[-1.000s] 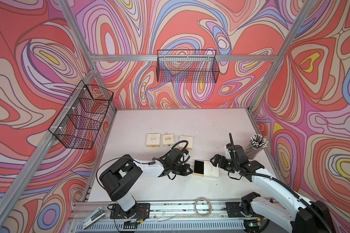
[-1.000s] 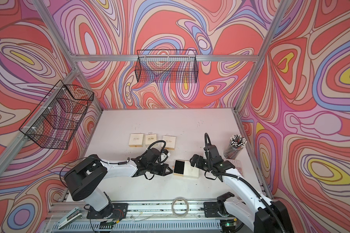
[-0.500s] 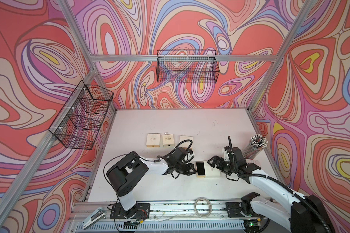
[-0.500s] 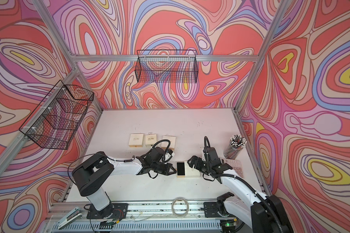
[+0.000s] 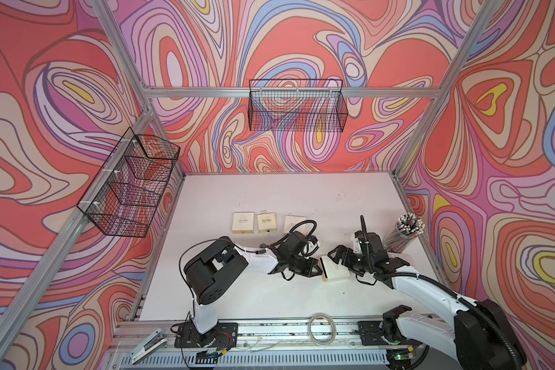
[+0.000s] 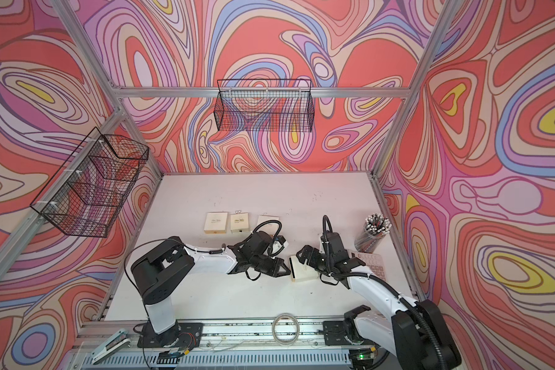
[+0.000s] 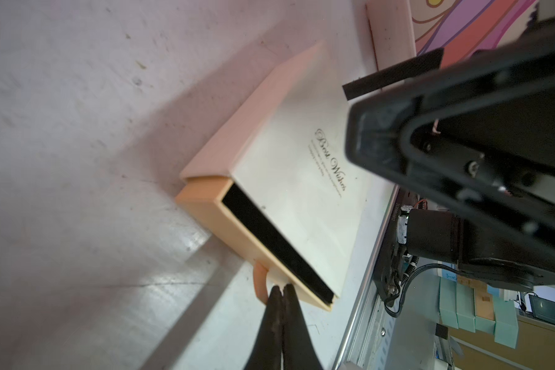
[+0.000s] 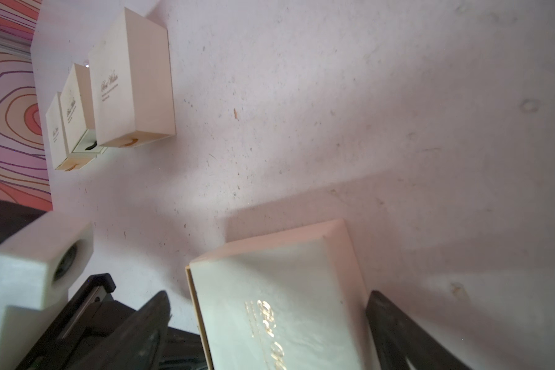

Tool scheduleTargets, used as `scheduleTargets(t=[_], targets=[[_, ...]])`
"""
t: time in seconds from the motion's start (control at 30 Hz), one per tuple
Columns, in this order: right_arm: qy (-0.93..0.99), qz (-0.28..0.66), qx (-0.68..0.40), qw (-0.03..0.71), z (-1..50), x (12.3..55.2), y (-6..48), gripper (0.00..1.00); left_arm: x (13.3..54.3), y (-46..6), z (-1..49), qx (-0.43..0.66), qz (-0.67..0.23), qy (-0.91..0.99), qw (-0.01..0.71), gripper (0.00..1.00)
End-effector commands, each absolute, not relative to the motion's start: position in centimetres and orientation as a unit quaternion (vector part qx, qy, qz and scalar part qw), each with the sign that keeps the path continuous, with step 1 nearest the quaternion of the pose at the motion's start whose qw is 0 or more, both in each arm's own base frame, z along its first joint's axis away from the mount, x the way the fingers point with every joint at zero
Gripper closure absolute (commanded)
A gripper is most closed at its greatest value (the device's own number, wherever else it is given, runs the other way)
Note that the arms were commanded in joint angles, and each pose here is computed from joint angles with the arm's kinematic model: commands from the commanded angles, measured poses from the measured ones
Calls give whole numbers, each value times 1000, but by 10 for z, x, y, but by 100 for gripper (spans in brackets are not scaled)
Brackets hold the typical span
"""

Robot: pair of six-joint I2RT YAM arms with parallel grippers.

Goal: Take out the earrings from the drawer-style jewelry box
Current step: Close the drawer of the jewelry box.

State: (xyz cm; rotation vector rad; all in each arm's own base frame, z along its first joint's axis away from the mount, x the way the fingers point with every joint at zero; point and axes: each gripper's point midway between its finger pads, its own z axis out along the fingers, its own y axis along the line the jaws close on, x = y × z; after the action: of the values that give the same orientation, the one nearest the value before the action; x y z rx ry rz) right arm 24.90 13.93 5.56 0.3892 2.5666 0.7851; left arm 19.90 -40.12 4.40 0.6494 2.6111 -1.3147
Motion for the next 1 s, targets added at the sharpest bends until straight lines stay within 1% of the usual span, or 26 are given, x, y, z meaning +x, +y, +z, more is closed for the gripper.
scheduleTargets(t=[0.0,0.37,0.47,0.57,0.7,0.8,0.87,0.97], targets=[[917,301,141,218,60,255,148,2,203,-418,54,223,-460,855,84,100],[916,294,142,232,62,273,154,2,211,-427,50,203,-467,855,94,100],[919,262,155,250,68,280,143,2,209,-419,56,202,-463,856,112,100],[921,202,183,279,85,285,119,2,201,-407,64,206,-461,854,125,100],[912,190,217,292,106,273,103,2,191,-384,76,207,-448,856,153,99],[908,203,242,275,105,250,99,2,188,-362,84,198,-429,862,181,92],[906,209,255,266,101,235,97,2,189,-348,91,190,-417,865,206,78],[902,218,273,254,95,218,97,2,192,-329,109,182,-401,862,253,51]])
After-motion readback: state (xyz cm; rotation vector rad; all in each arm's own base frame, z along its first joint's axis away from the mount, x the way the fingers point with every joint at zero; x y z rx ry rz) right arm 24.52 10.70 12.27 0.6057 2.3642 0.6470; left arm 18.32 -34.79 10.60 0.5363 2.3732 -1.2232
